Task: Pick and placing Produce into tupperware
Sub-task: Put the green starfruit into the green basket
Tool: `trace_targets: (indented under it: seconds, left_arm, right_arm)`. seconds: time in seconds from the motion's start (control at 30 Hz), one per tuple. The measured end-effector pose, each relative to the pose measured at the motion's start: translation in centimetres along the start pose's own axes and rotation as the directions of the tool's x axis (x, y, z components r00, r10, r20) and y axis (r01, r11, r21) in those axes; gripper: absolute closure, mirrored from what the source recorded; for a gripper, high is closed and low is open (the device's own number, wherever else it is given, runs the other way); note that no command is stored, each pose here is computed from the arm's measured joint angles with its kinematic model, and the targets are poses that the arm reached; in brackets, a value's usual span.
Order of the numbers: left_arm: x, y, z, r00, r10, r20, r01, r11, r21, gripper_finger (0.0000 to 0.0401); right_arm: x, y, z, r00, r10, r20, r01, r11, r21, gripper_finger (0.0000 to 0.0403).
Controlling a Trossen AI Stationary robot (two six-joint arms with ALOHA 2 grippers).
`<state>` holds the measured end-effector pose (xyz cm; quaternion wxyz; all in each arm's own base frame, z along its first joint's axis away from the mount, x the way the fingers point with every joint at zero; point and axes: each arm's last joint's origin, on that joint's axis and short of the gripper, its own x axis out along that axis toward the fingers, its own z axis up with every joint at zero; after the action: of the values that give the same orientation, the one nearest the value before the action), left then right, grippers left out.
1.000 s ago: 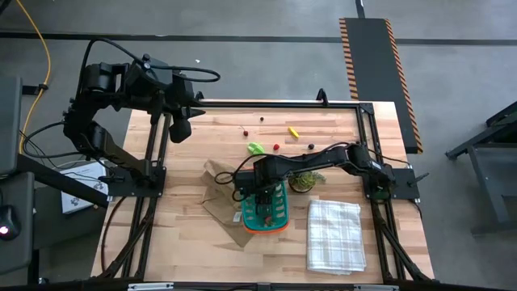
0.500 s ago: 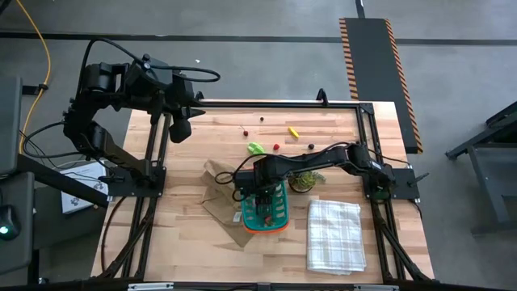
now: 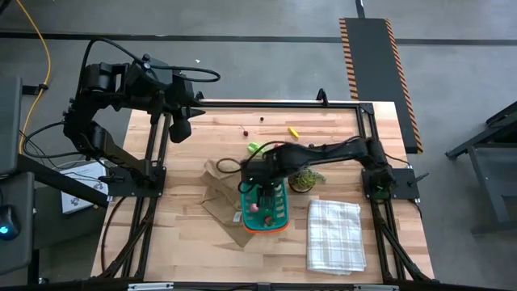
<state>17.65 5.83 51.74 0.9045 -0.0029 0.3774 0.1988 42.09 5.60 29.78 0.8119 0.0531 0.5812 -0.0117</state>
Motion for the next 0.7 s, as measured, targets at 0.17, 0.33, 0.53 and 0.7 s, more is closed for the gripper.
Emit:
trace_targets:
  seconds: [0.17, 0.33, 0.53, 0.7]
  left_arm:
    - [0.0, 0.0, 0.0, 1.0, 0.0, 0.0, 0.0, 1.0, 0.022, 0.032]
    - [0.0, 0.0, 0.0, 1.0, 0.0, 0.0, 0.0, 1.0, 0.024, 0.032]
    - [0.0, 0.0, 0.0, 1.0, 0.0, 0.0, 0.0, 1.0, 0.024, 0.032]
    - [0.0, 0.0, 0.0, 1.0, 0.0, 0.0, 0.0, 1.0, 0.021, 0.032]
  right_arm:
    - [-3.9, -0.3, -0.6, 0.995, -0.033, 0.097, 0.028, 0.999, 0.044, 0.0236]
    - [-7.7, -0.6, -1.3, 0.979, -0.015, 0.202, 0.004, 0.999, 0.054, 0.0236]
    - [-12.1, -0.5, -2.1, 0.932, 0.033, 0.36, -0.056, 0.997, 0.055, 0.0236]
    - [-16.9, -0.2, -3.3, 0.839, 0.103, 0.535, -0.132, 0.991, 0.015, 0.0236]
